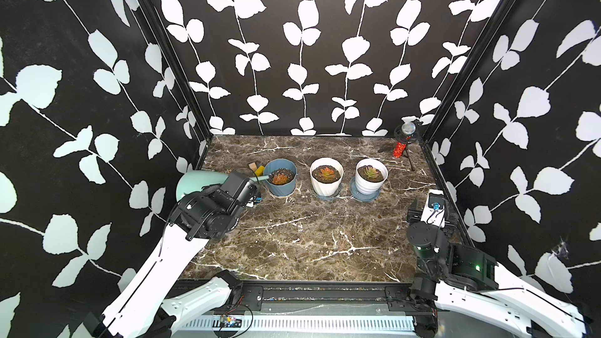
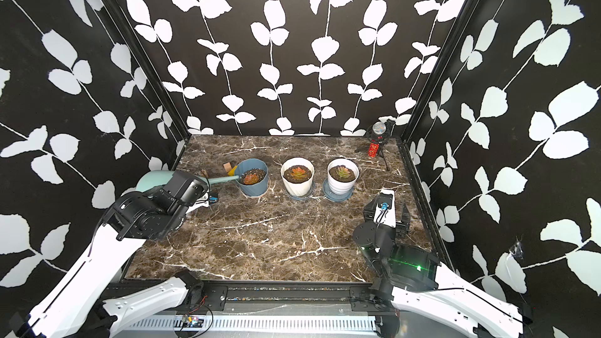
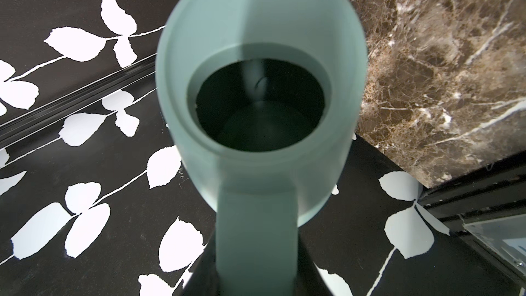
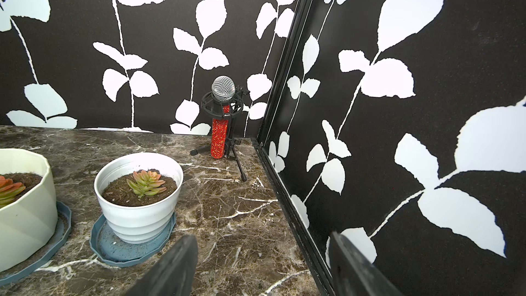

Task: Water the succulent around the soil edge
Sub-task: Water the soil of the potted plant with water.

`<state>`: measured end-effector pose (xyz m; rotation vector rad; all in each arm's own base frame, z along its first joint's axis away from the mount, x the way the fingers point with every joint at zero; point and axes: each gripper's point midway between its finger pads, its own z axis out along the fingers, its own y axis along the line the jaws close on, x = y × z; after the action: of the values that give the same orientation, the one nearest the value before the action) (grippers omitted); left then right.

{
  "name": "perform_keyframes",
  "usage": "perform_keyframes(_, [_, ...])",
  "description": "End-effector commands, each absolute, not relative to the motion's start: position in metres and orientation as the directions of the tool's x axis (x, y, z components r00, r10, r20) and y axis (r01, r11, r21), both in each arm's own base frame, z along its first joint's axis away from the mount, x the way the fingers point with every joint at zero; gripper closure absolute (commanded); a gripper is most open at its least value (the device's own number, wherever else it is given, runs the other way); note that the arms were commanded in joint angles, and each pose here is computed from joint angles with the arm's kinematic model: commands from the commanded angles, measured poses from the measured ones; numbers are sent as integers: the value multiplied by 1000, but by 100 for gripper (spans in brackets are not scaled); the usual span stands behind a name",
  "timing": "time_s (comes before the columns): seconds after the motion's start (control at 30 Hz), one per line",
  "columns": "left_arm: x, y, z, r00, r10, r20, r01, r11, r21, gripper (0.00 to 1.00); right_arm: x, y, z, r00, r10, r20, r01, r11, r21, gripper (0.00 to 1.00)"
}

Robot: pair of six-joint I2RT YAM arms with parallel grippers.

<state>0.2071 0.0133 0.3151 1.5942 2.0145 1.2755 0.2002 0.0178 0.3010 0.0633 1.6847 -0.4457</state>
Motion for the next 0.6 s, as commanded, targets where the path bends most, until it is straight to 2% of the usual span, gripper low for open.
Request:
perform_keyframes(0.0, [214, 18, 326, -403, 871, 282, 594, 15, 804, 100, 199, 13, 298, -170, -215, -962, 318, 912, -260, 24])
perform_keyframes(0.57, [231, 11, 323, -421, 866, 270, 592, 36, 805, 100, 199, 13, 301, -164, -218, -962, 324, 909, -262, 24])
